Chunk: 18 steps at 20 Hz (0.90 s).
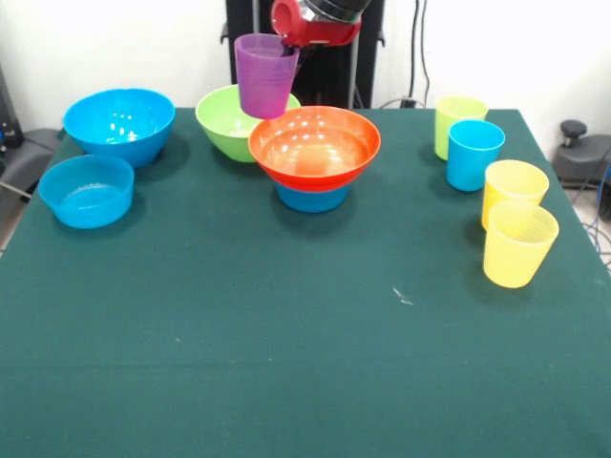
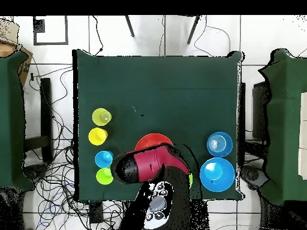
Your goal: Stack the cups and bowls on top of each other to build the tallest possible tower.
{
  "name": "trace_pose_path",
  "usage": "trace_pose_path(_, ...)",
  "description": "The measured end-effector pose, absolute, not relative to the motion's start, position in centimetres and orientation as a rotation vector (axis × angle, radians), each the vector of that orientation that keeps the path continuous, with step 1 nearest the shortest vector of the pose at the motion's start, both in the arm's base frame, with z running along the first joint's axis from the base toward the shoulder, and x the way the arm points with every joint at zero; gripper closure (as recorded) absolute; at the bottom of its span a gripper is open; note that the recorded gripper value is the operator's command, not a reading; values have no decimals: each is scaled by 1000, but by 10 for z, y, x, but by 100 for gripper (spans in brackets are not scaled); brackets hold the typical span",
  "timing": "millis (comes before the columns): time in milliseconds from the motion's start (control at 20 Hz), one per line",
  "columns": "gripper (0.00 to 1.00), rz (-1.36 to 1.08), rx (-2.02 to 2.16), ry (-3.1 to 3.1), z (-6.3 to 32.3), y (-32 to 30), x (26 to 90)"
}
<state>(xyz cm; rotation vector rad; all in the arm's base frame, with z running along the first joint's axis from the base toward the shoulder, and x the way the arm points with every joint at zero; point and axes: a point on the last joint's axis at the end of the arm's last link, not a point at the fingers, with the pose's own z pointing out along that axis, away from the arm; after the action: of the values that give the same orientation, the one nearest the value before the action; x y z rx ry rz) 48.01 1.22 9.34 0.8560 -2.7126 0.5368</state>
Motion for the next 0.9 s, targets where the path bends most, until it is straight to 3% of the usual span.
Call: trace_pose_path(900, 100, 580, 868, -2708, 98, 28, 476)
